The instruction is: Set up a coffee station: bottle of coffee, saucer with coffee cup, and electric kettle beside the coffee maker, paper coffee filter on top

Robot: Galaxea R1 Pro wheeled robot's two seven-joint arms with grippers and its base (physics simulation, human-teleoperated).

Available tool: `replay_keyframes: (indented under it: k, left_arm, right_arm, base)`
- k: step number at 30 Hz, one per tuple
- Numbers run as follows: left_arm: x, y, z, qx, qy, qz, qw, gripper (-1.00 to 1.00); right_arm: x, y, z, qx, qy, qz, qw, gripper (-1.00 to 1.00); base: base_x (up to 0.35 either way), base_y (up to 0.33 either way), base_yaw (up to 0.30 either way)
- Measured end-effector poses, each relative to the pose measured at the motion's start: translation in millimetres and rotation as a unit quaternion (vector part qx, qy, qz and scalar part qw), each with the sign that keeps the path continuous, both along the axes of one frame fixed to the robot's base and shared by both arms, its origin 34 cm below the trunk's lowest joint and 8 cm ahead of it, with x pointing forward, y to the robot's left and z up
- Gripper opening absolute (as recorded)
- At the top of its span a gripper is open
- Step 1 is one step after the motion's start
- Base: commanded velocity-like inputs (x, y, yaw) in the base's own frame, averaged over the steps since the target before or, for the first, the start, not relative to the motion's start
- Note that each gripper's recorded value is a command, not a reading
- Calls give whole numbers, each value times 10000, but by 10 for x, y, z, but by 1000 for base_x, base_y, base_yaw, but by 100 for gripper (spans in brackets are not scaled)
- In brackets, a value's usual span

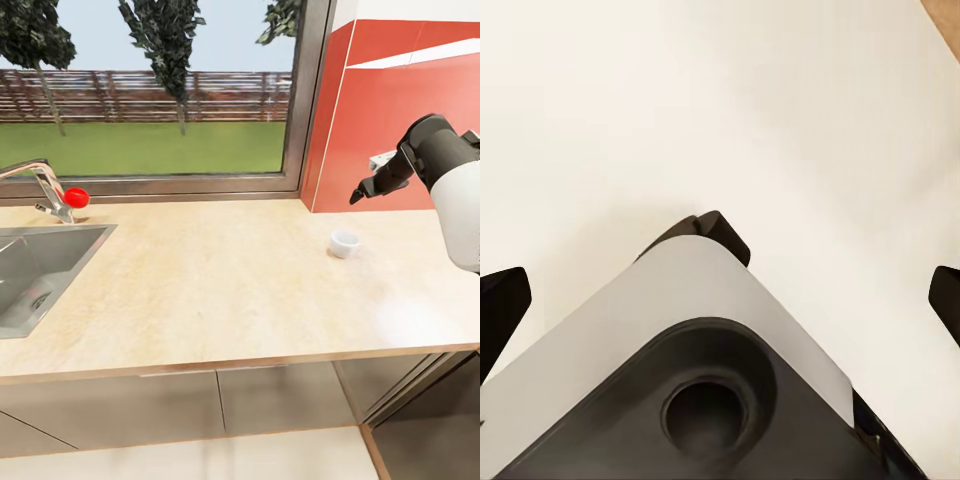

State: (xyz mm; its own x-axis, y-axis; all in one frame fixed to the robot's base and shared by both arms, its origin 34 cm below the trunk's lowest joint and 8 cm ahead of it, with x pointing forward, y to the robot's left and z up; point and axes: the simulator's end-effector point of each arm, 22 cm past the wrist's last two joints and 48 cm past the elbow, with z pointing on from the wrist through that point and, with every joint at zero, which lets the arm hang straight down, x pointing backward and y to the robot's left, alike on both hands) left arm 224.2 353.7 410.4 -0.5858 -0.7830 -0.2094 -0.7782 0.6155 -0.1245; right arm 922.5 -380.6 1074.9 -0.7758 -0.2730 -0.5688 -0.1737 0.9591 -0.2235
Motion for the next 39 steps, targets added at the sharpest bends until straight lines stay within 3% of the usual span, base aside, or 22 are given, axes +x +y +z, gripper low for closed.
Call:
replay_keyframes:
  k: [16, 39]
  left_arm:
    - [2, 5, 1, 7, -3, -1, 10000, 100]
    - [-8, 2, -128, -2, -7, -2, 10000, 100]
  right_arm:
    - [-113, -11, -598, -4, 439, -3, 9990, 100]
    - [-147, -43, -779, -11, 481, -29, 9988, 100]
  base:
    - [0, 0, 0]
    - [0, 0, 0]
